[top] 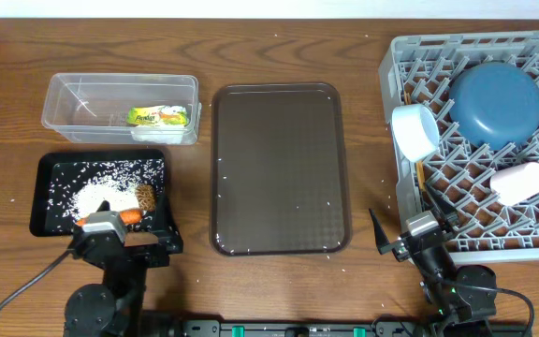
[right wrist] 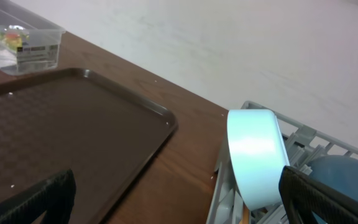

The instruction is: Sort waste into correct bins and load items into the dishwasher rack

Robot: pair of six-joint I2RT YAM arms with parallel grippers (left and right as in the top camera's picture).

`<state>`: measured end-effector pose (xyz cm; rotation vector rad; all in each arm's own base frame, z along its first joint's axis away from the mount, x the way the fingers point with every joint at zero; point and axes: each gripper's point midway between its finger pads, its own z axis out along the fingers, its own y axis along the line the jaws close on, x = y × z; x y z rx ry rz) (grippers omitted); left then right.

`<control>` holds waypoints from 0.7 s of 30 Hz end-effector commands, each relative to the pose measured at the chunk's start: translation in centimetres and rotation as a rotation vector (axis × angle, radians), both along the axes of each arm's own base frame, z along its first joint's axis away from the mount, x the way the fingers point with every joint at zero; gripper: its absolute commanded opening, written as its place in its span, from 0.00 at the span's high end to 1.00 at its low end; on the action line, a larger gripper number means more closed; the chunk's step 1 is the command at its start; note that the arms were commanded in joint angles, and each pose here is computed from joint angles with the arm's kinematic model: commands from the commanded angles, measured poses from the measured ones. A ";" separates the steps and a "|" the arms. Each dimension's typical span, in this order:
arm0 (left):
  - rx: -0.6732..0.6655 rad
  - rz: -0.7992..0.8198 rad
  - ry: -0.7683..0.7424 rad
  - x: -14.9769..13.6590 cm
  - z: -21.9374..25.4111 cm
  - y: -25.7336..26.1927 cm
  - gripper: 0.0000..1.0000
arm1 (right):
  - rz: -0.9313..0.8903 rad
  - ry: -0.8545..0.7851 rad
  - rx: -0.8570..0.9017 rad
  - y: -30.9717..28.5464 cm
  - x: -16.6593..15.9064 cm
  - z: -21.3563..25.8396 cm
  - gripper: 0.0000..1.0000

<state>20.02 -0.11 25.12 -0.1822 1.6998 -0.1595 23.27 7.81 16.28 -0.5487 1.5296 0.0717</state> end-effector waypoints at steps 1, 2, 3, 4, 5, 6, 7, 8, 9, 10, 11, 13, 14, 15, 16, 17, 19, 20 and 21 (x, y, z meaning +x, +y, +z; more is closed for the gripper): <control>0.021 -0.018 -0.011 0.0 -1.2 -0.2 0.02 | 0.002 -0.004 -0.004 0.0 0.0 -0.1 0.01; 0.021 -0.021 -0.009 0.1 -1.7 -0.3 0.02 | 0.002 -0.004 -0.004 0.0 0.0 -0.1 0.01; 0.021 -0.021 -0.005 0.3 -2.0 -0.3 0.02 | 0.002 -0.004 -0.004 0.0 0.0 -0.1 0.01; 0.020 -0.025 -0.001 0.5 -2.4 -0.4 0.02 | 0.001 -0.004 -0.004 0.0 0.0 -0.1 0.01; 0.020 -0.028 0.004 0.7 -2.8 -0.4 0.02 | 0.002 -0.004 -0.004 0.0 0.0 -0.1 0.01; 0.020 -0.028 0.012 0.8 -3.2 -0.4 0.02 | 0.002 -0.004 -0.004 0.0 0.0 -0.1 0.01; 0.020 -0.028 0.023 0.9 -3.8 -0.4 0.02 | 0.002 -0.004 -0.004 0.0 0.0 -0.1 0.01; 0.020 -0.028 0.036 1.1 -4.4 -0.4 0.02 | 0.002 -0.004 -0.004 0.0 0.0 -0.1 0.01; 0.021 -0.028 0.051 1.2 -5.1 -0.4 0.02 | 0.002 -0.004 -0.004 0.0 0.0 -0.1 0.01; 0.021 -0.028 0.061 1.3 -5.6 -0.4 0.02 | 0.002 -0.004 -0.004 0.0 0.0 -0.1 0.01; 0.021 -0.028 0.077 1.5 -6.4 -0.5 0.02 | 0.001 -0.004 -0.004 0.0 0.0 -0.1 0.01; 0.021 -0.029 0.111 1.7 -8.0 -0.5 0.02 | 0.001 -0.004 -0.004 0.0 0.0 -0.1 0.01; 0.022 -0.029 0.133 1.8 -9.0 -0.5 0.02 | 0.002 -0.004 -0.004 0.0 0.0 -0.1 0.01; 0.022 -0.029 0.149 1.9 -9.7 -0.5 0.02 | 0.002 -0.004 -0.004 0.0 0.0 -0.1 0.01; 0.022 -0.029 0.165 2.0 -10.5 -0.5 0.02 | 0.002 -0.004 -0.004 0.0 0.0 -0.1 0.01; 0.017 -0.029 0.176 2.1 -11.2 -0.5 0.02 | 0.002 -0.004 -0.004 0.0 0.0 -0.1 0.01; 0.015 -0.028 0.179 2.5 -12.4 -0.5 0.02 | 0.002 -0.004 -0.004 0.0 0.0 -0.1 0.01; 0.015 -0.029 0.174 2.8 -12.8 -0.5 0.02 | 0.002 -0.003 -0.004 0.0 0.0 -0.1 0.01; 0.015 -0.028 0.149 3.0 -12.5 -0.5 0.02 | 0.002 -0.003 -0.004 0.0 0.0 -0.1 0.01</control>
